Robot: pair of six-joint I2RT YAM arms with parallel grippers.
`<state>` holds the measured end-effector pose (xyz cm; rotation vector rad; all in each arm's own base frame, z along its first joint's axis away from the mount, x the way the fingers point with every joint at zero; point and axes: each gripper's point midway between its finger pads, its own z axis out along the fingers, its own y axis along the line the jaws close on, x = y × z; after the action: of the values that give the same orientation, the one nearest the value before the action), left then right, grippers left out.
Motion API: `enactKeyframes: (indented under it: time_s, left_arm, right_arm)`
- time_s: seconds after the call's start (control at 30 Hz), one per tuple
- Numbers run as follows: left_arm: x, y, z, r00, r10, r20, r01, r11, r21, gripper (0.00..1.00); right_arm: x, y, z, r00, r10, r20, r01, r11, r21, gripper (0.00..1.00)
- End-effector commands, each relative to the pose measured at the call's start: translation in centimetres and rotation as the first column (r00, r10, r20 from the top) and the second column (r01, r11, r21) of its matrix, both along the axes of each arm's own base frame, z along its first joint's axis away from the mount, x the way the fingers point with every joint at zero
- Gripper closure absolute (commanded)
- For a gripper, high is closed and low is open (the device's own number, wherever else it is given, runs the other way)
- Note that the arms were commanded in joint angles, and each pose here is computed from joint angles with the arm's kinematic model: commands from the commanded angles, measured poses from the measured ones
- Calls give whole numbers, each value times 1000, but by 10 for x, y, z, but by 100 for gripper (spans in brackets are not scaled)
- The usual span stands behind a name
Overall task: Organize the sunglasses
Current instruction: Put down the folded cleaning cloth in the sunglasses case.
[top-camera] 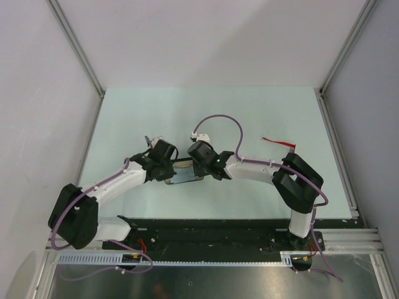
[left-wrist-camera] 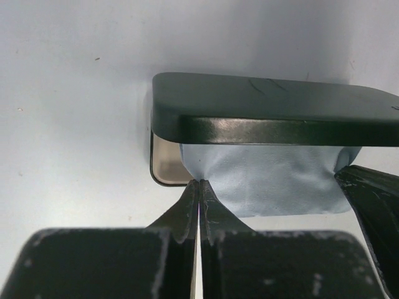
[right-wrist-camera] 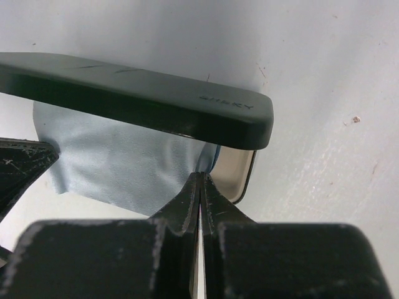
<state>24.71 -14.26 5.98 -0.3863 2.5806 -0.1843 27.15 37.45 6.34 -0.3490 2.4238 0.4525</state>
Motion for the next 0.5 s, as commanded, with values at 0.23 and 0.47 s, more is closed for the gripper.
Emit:
enactKeyframes:
  time_s: [0.23,0.47]
  left_arm:
    - [19,8,3,999,33,24,-34,999,41,99]
    - [28,6,3,999,30,31,-31,999,43,100]
  right_arm:
    - [21,18,13,997,-11,80,8,999,32,100]
    - [23,17,7,997,-13,80,12,1000,20,100]
